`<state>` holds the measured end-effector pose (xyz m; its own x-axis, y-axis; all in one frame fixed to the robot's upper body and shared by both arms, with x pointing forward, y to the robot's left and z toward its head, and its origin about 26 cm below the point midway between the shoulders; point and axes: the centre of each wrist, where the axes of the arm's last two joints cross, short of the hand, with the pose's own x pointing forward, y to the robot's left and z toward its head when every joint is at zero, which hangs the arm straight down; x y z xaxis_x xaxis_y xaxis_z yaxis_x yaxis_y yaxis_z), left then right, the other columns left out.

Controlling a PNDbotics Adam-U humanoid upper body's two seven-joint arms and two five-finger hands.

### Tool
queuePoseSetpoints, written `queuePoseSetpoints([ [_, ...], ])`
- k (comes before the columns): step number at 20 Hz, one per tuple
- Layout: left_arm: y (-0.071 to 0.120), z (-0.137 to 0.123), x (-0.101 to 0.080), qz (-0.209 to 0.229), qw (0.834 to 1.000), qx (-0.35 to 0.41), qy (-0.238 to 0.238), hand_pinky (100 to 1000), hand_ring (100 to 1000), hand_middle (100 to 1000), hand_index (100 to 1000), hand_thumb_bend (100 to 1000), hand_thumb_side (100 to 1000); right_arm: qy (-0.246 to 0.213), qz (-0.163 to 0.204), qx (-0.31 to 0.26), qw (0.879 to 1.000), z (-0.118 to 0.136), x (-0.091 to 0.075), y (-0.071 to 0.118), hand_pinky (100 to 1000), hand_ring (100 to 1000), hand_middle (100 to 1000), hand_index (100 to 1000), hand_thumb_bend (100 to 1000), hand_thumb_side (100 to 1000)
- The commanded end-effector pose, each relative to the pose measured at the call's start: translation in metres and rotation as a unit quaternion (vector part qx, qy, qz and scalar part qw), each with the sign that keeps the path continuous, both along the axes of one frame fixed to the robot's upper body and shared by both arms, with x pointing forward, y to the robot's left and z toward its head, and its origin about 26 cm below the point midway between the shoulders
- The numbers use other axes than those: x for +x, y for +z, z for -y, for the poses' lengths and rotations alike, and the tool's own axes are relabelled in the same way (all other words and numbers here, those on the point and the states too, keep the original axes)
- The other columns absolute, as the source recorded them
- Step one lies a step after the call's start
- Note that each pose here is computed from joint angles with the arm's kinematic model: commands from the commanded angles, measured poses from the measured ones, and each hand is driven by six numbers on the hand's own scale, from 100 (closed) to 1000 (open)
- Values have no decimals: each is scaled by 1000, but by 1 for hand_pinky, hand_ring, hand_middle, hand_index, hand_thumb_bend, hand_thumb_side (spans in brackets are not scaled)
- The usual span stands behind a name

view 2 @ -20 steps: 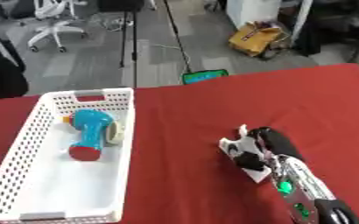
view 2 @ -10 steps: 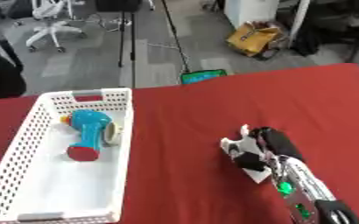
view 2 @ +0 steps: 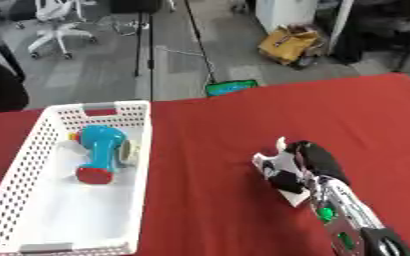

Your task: Pick up objects on the table and place them in the box.

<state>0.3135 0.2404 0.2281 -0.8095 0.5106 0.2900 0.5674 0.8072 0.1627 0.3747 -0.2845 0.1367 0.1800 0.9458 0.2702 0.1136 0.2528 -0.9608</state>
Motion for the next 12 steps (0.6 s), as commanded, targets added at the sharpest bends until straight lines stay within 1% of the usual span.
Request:
queuePoseSetpoints([
  [1, 7, 1, -2, 13, 1000, 2, -4, 948, 898, 920, 961, 100, 953, -5, 36, -17, 999, 6, -1, 21, 980, 936, 588, 590, 100, 539],
  [2, 8, 1, -2, 13, 1000, 2, -4, 948, 898, 920, 961, 100, 953, -5, 37, -17, 999, 5, -1, 21, 980, 936, 588, 590, 100, 539],
  [3, 8, 1, -2, 13, 1000, 2, -4, 948, 898, 920, 961, 100, 952, -5, 42, -19, 999, 6, -2, 24, 976, 930, 563, 564, 100, 536],
  [5, 8, 1, -2, 13, 1000, 2, -4, 948, 898, 920, 961, 100, 952, -5, 50, -23, 998, 6, -2, 28, 973, 925, 553, 553, 100, 532],
  [12, 8, 1, -2, 12, 1000, 3, -4, 948, 899, 921, 961, 100, 951, 3, 75, -32, 997, 5, -7, 46, 967, 916, 529, 530, 100, 535],
])
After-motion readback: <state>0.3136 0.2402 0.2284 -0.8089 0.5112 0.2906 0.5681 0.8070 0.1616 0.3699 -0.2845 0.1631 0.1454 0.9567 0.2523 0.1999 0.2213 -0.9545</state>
